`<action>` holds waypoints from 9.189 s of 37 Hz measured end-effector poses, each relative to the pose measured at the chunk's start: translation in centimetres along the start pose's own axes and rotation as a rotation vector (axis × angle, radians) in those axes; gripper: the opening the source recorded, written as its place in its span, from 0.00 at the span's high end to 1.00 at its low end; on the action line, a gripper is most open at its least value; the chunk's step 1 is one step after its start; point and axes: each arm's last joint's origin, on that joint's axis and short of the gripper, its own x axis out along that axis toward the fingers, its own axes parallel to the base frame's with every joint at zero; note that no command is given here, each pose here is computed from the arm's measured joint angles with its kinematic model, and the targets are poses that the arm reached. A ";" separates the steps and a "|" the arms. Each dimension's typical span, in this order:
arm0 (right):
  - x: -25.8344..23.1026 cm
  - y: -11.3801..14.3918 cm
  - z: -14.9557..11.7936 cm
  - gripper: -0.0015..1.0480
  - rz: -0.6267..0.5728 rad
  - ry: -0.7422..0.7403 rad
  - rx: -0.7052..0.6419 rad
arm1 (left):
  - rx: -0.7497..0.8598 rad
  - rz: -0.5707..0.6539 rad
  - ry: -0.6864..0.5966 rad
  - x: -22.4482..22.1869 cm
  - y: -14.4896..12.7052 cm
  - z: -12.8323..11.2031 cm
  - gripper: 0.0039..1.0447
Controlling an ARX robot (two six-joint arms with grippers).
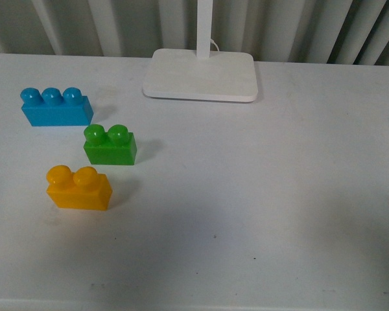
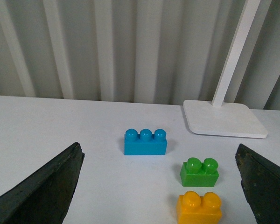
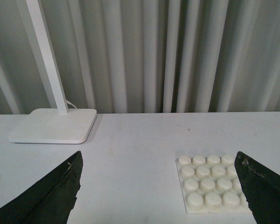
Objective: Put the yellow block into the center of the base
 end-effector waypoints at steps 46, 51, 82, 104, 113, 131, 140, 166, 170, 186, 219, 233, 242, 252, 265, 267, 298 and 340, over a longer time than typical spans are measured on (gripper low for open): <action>2.5 -1.5 0.5 0.09 -0.150 0.290 0.129 | 0.000 0.000 0.000 0.0 0.0 0.0 0.06; 5.1 -3.7 0.6 0.09 -0.192 0.294 0.125 | 0.000 0.000 0.000 0.0 0.0 0.0 0.06; 20.0 -10.9 -7.1 0.09 -0.213 0.729 0.145 | 0.000 0.000 0.000 0.0 0.0 0.0 0.06; 22.3 -9.9 -8.9 0.09 -0.230 0.793 0.096 | 0.000 0.000 0.000 0.0 0.0 0.0 0.06; 22.8 -8.6 -9.1 0.09 -0.204 0.804 0.069 | 0.000 0.000 0.000 0.0 0.0 0.0 0.06; 23.3 -2.7 -10.1 0.09 -0.154 0.811 0.040 | 0.000 0.000 0.000 0.0 0.0 0.0 0.06; 23.6 3.7 -10.5 0.09 -0.067 0.816 0.083 | 0.000 0.000 0.000 0.0 0.0 0.0 0.06; 21.8 20.3 -10.5 0.09 0.129 0.863 0.117 | 0.000 0.000 0.000 0.0 0.0 0.0 0.06; 21.7 21.5 -10.4 0.09 0.126 0.867 0.124 | 0.000 0.000 0.000 0.0 0.0 0.0 0.06; 21.4 24.4 -10.3 0.09 0.165 0.876 0.123 | 0.000 0.000 0.000 0.0 0.0 0.0 0.06; 20.5 25.1 -9.1 0.09 0.213 0.874 0.220 | 0.000 0.000 0.000 0.0 0.0 0.0 0.06; 20.6 25.1 -9.1 0.09 0.203 0.888 0.195 | 0.000 0.000 0.000 0.0 0.0 0.0 0.06; 20.6 25.2 -9.0 0.09 0.202 0.875 0.189 | 0.000 0.000 0.000 0.0 0.0 0.0 0.06; 20.6 25.2 -8.7 0.09 0.186 0.868 0.216 | 0.000 0.000 0.000 0.0 0.0 0.0 0.06; 20.6 25.0 -8.0 0.09 0.153 0.877 0.254 | 0.000 0.000 0.000 0.0 0.0 0.0 0.06; 20.6 25.0 -7.8 0.09 0.153 0.875 0.261 | 0.000 0.000 0.000 0.0 0.0 0.0 0.06; 20.3 16.8 -5.0 0.09 0.087 0.753 0.327 | 0.000 0.000 0.000 0.0 0.0 0.0 0.06; 8.4 0.0 -0.7 0.69 -0.007 0.038 0.025 | 0.000 0.000 0.001 0.0 0.0 0.0 0.06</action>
